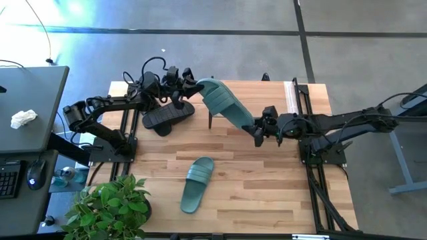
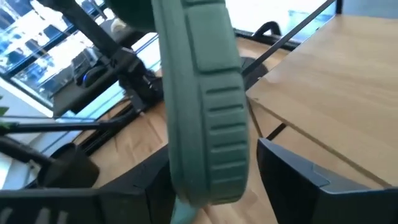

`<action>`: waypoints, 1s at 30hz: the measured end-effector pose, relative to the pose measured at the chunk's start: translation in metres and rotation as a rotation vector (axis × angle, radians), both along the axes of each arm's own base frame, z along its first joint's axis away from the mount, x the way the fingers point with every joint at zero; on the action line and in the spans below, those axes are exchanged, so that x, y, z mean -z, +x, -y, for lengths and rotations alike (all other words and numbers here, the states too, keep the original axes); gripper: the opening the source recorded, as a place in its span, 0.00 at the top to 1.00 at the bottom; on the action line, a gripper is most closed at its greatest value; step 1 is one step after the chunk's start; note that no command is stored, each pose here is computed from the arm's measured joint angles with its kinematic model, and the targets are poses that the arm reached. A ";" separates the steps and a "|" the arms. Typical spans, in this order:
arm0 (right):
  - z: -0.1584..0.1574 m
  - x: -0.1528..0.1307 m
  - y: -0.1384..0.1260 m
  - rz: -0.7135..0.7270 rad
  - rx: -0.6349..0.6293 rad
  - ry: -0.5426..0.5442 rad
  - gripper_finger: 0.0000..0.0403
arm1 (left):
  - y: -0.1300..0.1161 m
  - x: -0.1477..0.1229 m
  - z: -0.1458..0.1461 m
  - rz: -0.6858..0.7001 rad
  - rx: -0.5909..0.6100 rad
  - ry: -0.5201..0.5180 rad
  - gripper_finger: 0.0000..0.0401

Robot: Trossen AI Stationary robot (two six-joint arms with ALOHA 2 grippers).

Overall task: Pick and place slides into the shelf
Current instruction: Put the right green slide under the shelf

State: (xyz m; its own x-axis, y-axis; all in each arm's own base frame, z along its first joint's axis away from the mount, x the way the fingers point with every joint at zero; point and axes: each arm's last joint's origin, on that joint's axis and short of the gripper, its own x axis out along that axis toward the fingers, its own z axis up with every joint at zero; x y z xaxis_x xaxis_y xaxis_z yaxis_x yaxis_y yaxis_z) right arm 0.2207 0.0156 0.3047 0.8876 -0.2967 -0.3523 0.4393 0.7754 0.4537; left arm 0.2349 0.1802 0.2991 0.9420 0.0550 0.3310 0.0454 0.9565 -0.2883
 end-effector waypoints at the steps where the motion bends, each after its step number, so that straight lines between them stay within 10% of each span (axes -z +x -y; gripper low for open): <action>1: -0.001 0.000 -0.001 0.002 0.006 -0.005 0.53 | 0.000 0.000 0.000 0.000 0.000 0.000 0.92; 20: -0.031 0.013 0.012 0.019 0.204 -0.099 0.63 | 0.000 0.000 0.000 0.001 0.002 -0.003 0.93; 30: -0.037 0.013 0.012 0.054 0.308 -0.139 0.86 | 0.000 0.000 0.001 -0.003 0.015 0.019 0.90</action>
State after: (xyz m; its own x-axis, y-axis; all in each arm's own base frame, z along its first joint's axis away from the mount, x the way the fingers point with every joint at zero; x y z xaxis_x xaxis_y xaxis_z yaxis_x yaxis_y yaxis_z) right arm 0.2325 0.0526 0.2915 0.7652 -0.5955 -0.2444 0.6405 0.6663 0.3819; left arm 0.2348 0.1797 0.2993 0.9439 0.0342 0.3286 0.0593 0.9609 -0.2704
